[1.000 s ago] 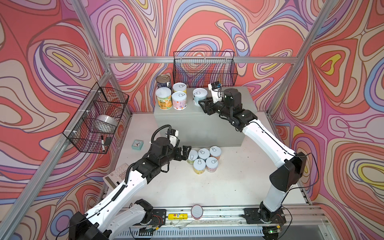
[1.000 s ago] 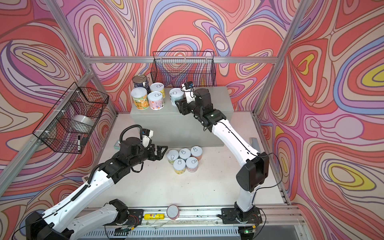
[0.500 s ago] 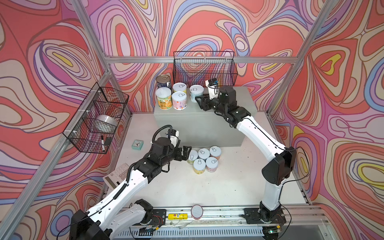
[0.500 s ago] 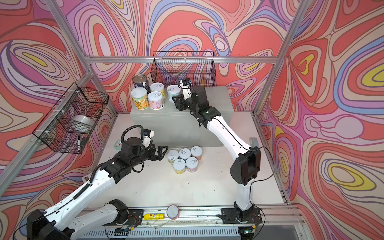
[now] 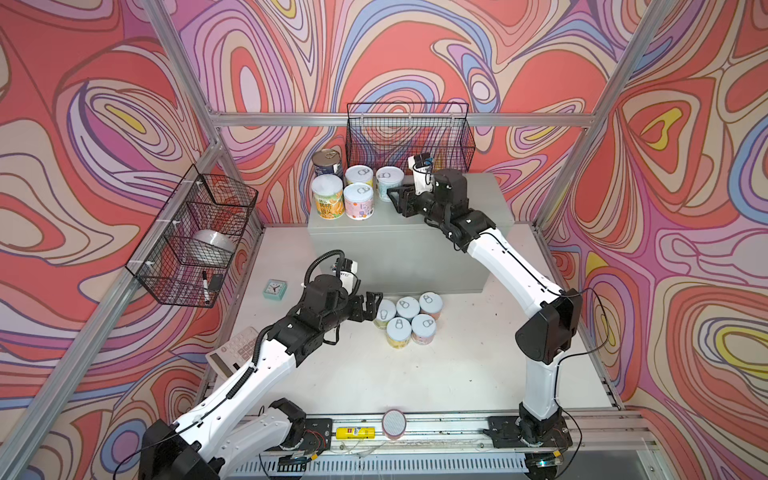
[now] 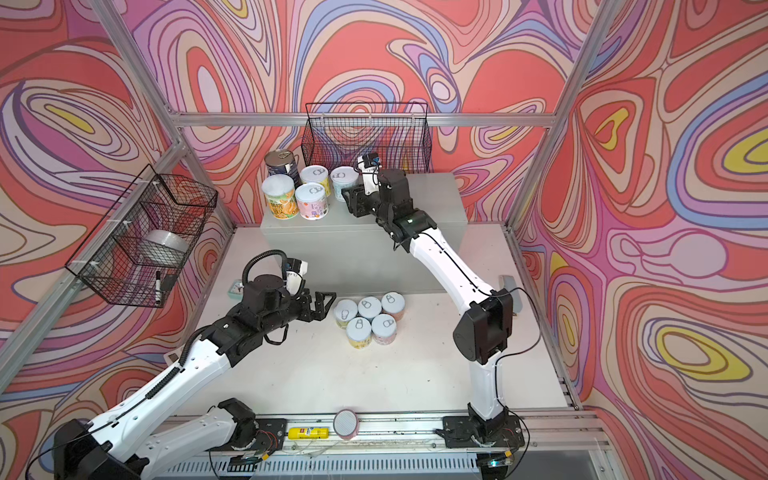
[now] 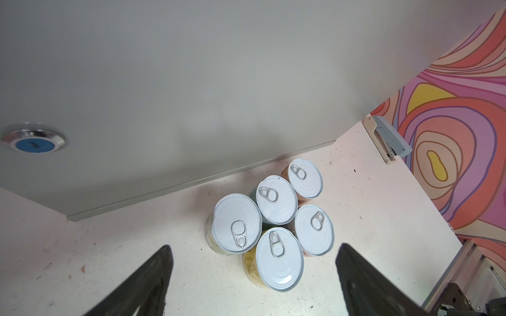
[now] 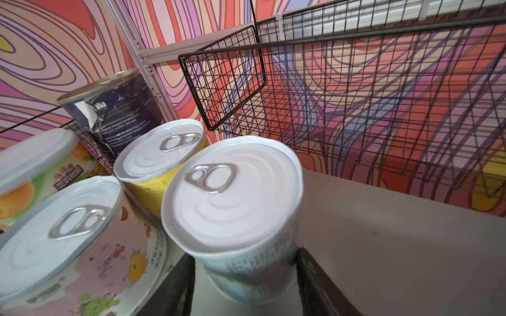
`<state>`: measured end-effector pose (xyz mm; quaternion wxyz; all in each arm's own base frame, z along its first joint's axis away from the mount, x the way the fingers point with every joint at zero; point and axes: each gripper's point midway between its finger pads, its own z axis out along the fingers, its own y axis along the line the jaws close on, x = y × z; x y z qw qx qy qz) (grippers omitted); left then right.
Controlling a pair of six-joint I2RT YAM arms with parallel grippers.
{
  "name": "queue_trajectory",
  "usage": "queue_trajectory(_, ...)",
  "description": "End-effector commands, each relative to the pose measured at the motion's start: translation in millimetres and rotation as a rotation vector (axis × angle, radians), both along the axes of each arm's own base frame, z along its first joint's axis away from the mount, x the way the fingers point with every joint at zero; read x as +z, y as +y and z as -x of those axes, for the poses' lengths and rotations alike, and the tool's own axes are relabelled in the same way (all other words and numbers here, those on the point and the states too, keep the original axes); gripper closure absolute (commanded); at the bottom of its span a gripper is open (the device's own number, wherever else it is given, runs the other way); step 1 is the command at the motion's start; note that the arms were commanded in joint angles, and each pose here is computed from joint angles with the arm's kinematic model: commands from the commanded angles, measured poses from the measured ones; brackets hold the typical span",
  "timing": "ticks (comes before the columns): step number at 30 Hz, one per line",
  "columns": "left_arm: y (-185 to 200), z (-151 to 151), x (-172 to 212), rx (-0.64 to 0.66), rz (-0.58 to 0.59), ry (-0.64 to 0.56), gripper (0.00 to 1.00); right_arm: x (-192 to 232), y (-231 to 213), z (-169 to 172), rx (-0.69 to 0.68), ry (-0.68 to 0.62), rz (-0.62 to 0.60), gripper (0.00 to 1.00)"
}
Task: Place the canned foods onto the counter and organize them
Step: 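Withdraw the right gripper from the box top and lower it toward the table cans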
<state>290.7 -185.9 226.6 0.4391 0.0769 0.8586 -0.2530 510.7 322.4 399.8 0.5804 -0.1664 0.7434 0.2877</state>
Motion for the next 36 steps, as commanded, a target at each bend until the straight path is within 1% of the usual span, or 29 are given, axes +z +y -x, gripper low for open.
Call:
queue_trajectory(1, 5, -1, -2, 0.014, -0.009, -0.011, 0.05, -3, 1, -8, -0.01, 0.008, -0.011, 0.4)
queue_trajectory(10, 8, 1, -4, 0.023, -0.019, -0.009, 0.06, -11, 3, -12, -0.013, 0.032, -0.01, 0.4)
queue_trajectory(15, 10, 2, -2, 0.028, -0.021, -0.013, 0.06, -8, 0, -13, -0.031, 0.024, -0.01, 0.4)
queue_trajectory(18, 12, 3, -2, 0.036, -0.024, -0.018, 0.06, -3, -4, -8, -0.033, 0.014, -0.006, 0.4)
queue_trajectory(24, 13, 2, 0, 0.039, -0.024, -0.026, 0.03, 25, -20, 15, -0.044, -0.035, -0.002, 0.37)
queue_trajectory(29, 13, 1, 9, 0.052, 0.004, -0.053, 0.04, 43, -32, 38, -0.045, -0.066, -0.01, 0.35)
queue_trajectory(30, 14, 1, 11, 0.058, 0.011, -0.06, 0.04, 39, -33, 41, -0.042, -0.059, -0.005, 0.35)
queue_trajectory(31, 16, 1, 12, 0.068, 0.014, -0.067, 0.04, 51, -40, 53, -0.041, -0.079, -0.015, 0.35)
queue_trajectory(36, 25, -1, 14, 0.105, -0.031, -0.076, 0.05, 48, -53, 86, -0.046, -0.083, 0.008, 0.33)
